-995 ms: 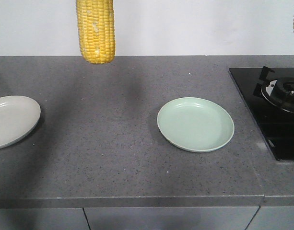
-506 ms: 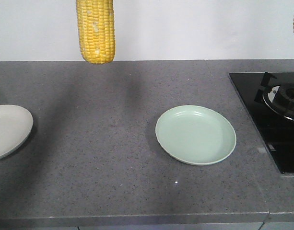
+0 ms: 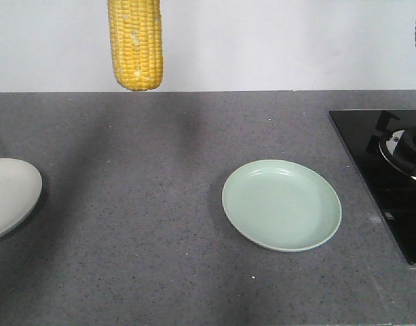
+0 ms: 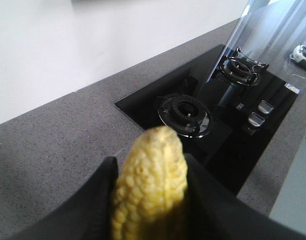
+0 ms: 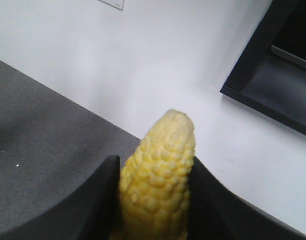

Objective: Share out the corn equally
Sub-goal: 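Continue driving the base toward the pale green plate, holding both cobs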

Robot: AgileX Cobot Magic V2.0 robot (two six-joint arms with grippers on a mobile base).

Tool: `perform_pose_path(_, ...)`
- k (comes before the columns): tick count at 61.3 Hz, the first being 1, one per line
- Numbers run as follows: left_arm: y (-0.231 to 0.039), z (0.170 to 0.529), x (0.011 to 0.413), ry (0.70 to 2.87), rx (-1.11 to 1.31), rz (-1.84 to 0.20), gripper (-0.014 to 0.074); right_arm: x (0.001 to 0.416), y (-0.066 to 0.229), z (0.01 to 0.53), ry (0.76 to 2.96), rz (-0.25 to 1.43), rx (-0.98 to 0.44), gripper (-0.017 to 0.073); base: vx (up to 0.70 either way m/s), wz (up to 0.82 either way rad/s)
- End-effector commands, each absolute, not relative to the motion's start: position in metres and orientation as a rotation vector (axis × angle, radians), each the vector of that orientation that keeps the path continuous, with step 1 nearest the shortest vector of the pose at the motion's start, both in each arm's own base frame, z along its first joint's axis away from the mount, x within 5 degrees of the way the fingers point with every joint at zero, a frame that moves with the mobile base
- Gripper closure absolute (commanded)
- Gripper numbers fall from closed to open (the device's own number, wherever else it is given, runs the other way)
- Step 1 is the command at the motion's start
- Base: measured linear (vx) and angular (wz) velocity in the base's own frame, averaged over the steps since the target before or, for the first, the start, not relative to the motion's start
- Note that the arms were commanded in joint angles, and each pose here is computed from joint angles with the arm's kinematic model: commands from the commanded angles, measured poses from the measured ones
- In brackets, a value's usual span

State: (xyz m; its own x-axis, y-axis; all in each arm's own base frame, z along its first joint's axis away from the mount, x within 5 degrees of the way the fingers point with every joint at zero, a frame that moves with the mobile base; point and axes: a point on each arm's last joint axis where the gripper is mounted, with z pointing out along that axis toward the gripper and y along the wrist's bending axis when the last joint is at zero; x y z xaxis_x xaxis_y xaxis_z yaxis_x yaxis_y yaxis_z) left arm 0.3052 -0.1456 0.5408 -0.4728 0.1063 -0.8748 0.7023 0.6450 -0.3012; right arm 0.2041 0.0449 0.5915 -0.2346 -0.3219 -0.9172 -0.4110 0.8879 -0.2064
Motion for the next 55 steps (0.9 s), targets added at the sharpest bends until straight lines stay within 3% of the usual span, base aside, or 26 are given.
perform_pose_path(1, -0.1414, 0.5645, 0.2825, 1.853, 0.632, -0.863, 0.06, 0.1948, 0.0433, 0.5996, 1.79, 0.082, -0.539, 0.0564, 0.06, 0.03)
perform_pose_path(55, -0.1414, 0.5645, 0.2825, 1.853, 0.632, -0.863, 0.06, 0.1948, 0.0433, 0.5996, 1.79, 0.082, -0.539, 0.0564, 0.03, 0.02)
